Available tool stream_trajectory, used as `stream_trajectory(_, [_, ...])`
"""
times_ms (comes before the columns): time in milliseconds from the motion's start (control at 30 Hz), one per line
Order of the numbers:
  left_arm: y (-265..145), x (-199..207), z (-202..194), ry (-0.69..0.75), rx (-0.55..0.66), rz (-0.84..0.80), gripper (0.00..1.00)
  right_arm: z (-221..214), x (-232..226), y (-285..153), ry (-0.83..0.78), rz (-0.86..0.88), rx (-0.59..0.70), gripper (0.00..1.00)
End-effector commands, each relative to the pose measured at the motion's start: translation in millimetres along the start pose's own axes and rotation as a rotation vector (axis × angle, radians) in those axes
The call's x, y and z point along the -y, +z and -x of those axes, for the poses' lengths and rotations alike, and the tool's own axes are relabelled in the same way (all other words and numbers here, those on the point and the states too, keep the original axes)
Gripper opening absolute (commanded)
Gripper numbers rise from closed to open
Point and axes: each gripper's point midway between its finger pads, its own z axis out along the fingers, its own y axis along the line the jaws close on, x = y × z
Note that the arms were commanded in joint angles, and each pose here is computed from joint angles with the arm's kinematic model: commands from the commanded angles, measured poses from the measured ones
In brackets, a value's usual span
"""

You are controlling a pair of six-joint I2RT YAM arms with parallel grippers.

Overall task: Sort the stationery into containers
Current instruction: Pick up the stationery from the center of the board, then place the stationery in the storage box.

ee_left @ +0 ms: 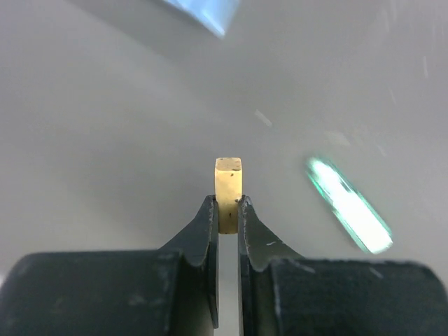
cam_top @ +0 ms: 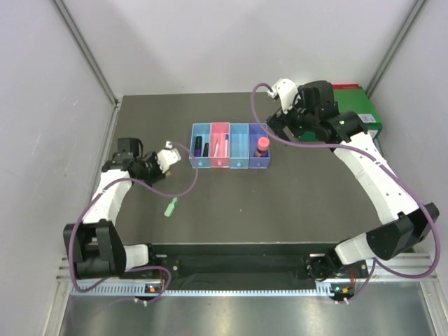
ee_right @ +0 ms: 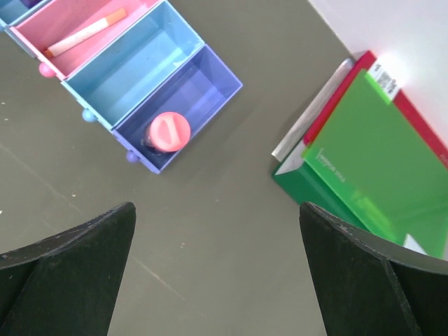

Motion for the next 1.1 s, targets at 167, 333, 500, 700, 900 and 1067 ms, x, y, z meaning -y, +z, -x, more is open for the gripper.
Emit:
stream_trajectory(167, [-69, -15, 152, 0.151, 0.398, 0.13, 0.0, 35, -29, -11, 0.072, 0.166, 0.129, 1.0])
stream_trajectory(333, [-65, 3, 197, 0.246, 0.458, 0.157, 0.0, 55, -66, -20, 0.136, 0.404, 0.188, 1.0])
stream_trajectory(500, [-57, 12, 246, 0.241, 0.545, 0.16, 0.0, 70, -97, -23, 0.203, 0.613, 0.224, 0.98])
stream_trajectory(700, [-63, 12, 291, 0.245, 0.609, 0.174, 0.0, 80, -114, -22, 0.258, 0.75, 0.233, 0.96])
stream_trajectory(900, [-69, 52, 323, 0.367, 0.666, 0.162, 0.0, 88, -128, -20, 0.361, 0.859, 0.23, 0.95])
stream_trajectory(1067, [-73, 87, 339, 0.413, 0.685, 0.114, 0.0, 96, -130, -23, 0.361, 0.905, 0.254, 0.93])
